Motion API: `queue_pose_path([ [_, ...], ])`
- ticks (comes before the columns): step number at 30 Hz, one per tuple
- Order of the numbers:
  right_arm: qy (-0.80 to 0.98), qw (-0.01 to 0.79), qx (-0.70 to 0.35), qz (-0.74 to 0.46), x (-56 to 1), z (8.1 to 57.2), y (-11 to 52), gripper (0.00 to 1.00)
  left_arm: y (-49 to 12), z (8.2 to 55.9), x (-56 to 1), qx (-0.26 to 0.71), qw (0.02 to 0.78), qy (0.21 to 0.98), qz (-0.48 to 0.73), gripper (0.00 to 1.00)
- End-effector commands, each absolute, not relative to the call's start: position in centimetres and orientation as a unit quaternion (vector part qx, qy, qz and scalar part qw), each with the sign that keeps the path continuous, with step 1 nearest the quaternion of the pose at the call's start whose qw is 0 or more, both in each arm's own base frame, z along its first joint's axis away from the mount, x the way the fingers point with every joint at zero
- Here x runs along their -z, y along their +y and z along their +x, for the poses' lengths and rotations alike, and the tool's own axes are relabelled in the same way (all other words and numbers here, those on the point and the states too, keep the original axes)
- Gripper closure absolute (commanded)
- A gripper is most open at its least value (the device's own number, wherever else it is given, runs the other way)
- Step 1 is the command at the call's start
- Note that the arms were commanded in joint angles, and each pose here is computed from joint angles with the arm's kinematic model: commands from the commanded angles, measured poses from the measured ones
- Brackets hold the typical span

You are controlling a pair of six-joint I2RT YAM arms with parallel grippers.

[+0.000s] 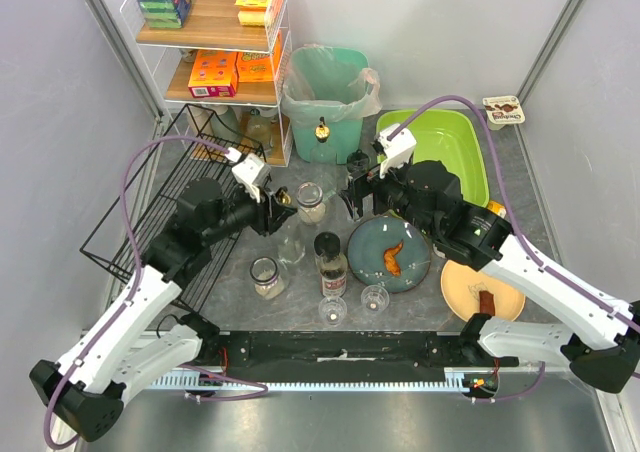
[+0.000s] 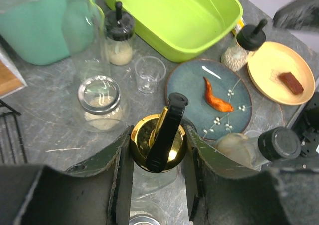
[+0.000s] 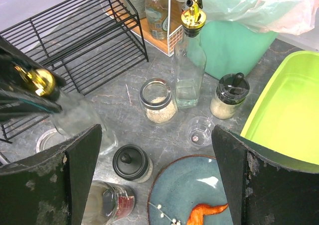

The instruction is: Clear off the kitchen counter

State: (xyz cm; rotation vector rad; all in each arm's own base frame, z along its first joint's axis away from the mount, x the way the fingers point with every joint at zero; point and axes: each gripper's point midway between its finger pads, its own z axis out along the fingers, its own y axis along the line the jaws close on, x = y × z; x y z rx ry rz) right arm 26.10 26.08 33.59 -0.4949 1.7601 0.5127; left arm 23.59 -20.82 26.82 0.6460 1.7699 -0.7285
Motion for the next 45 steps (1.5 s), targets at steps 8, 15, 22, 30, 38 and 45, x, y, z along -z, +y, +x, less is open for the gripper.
queue_pose_path([
  [8,0.743,0.605,-0.209,-0.197,-35.8,26.7,25.4,0.02,-15.9,27.0,-40.9,0.218,0.675,0.693,0.131,0.98],
  [15,0.74,0.612,-0.209,-0.185,-36.7,26.9,25.3,0.02,-13.7,29.6,-46.8,0.159,0.684,0.709,0.066,0.98],
  [22,0.738,0.615,-0.206,-0.185,-37.2,27.1,25.3,0.02,-11.1,32.6,-51.7,0.099,0.695,0.712,0.007,0.98],
  [30,0.739,0.616,-0.187,-0.197,-36.8,27.8,25.5,0.02,-3.0,33.8,-55.0,0.023,0.722,0.679,-0.131,0.98],
  [38,0.742,0.61,-0.174,-0.215,-36.2,28.6,26.5,0.02,3.6,33.5,-56.4,-0.031,0.729,0.65,-0.211,0.98],
  [45,0.744,0.606,-0.174,-0.221,-35.9,29.2,27.3,0.02,7.7,31.3,-56.2,-0.089,0.719,0.637,-0.263,0.98],
])
